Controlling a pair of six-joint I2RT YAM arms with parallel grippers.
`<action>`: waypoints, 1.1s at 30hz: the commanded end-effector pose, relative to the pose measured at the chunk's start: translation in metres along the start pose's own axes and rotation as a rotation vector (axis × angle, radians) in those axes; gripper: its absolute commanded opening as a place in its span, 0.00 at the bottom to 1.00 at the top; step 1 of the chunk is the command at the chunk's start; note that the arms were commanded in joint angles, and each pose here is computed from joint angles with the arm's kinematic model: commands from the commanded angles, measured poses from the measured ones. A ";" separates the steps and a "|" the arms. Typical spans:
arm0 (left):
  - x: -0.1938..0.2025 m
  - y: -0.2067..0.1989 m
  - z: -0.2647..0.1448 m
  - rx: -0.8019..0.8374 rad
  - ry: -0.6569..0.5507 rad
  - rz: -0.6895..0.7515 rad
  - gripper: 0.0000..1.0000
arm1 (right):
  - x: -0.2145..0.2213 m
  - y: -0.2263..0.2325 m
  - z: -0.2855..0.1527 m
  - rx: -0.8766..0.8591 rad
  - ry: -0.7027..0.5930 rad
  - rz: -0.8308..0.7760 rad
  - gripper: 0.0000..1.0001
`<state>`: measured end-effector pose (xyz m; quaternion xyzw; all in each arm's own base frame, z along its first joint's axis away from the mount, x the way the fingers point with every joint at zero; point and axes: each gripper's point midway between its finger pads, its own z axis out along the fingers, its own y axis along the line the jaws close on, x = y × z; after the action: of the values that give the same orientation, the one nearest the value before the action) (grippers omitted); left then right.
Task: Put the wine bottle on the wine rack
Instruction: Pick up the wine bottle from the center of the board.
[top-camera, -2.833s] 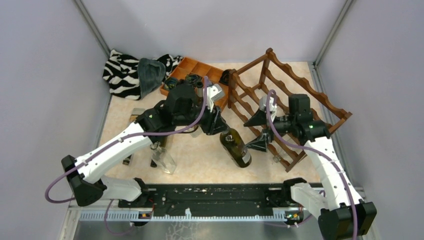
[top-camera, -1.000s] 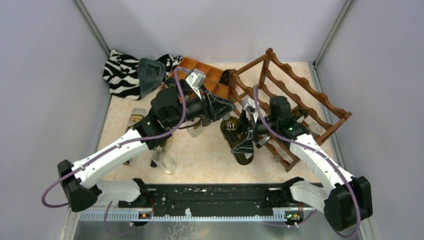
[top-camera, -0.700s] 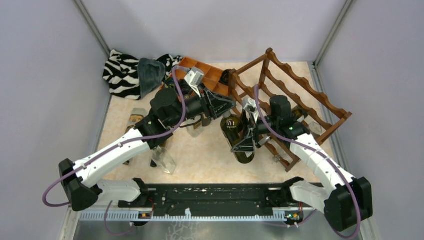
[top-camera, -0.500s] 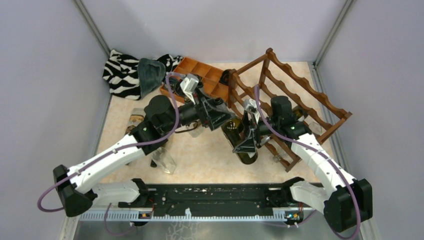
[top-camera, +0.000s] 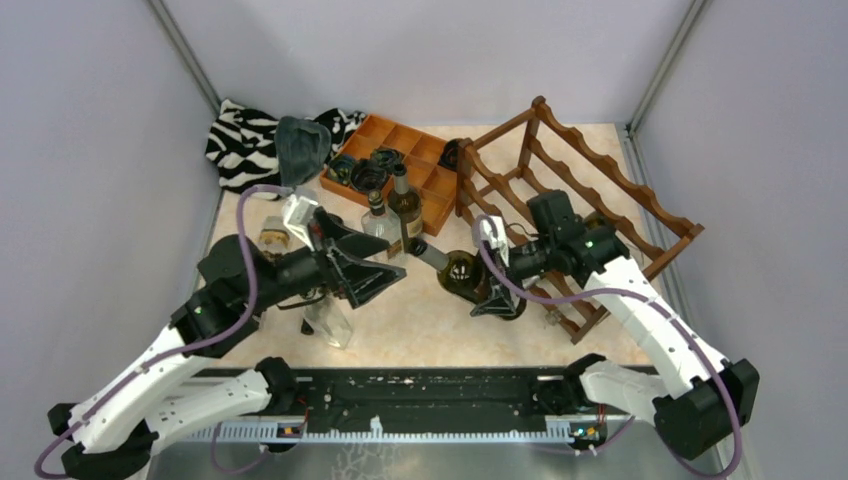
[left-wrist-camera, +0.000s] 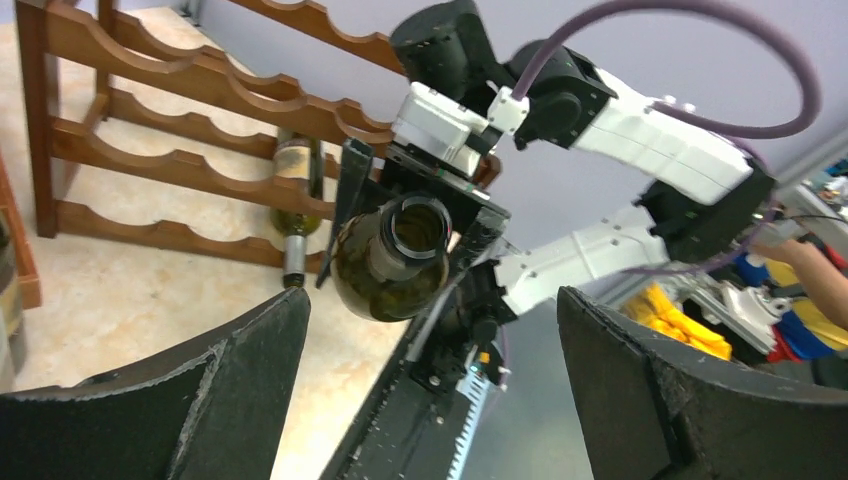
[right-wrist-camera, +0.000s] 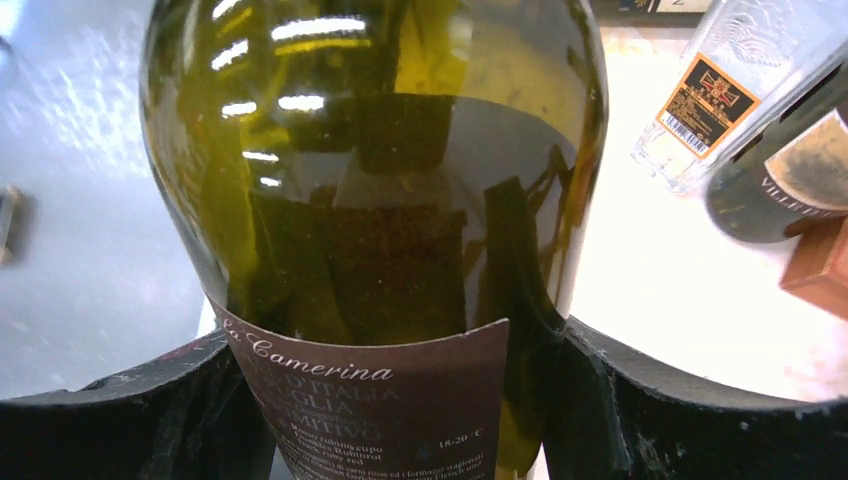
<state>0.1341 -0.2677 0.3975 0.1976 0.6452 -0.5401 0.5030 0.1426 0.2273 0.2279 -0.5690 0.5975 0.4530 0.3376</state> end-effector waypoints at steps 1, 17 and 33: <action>0.013 -0.019 -0.030 0.049 0.070 -0.087 0.99 | -0.005 0.003 -0.005 -0.017 0.133 -0.323 0.00; 0.079 -0.024 -0.035 0.035 0.339 -0.524 0.91 | 0.023 -0.008 -0.014 -0.044 0.402 -0.726 0.00; 0.143 -0.004 -0.004 -0.080 0.569 -0.552 0.80 | 0.012 -0.024 -0.013 0.031 0.439 -0.756 0.00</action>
<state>0.0763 -0.2983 0.2780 0.1390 0.8100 -0.5483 0.1547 0.1509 0.1914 0.1807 -0.8347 0.4372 0.1745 0.2858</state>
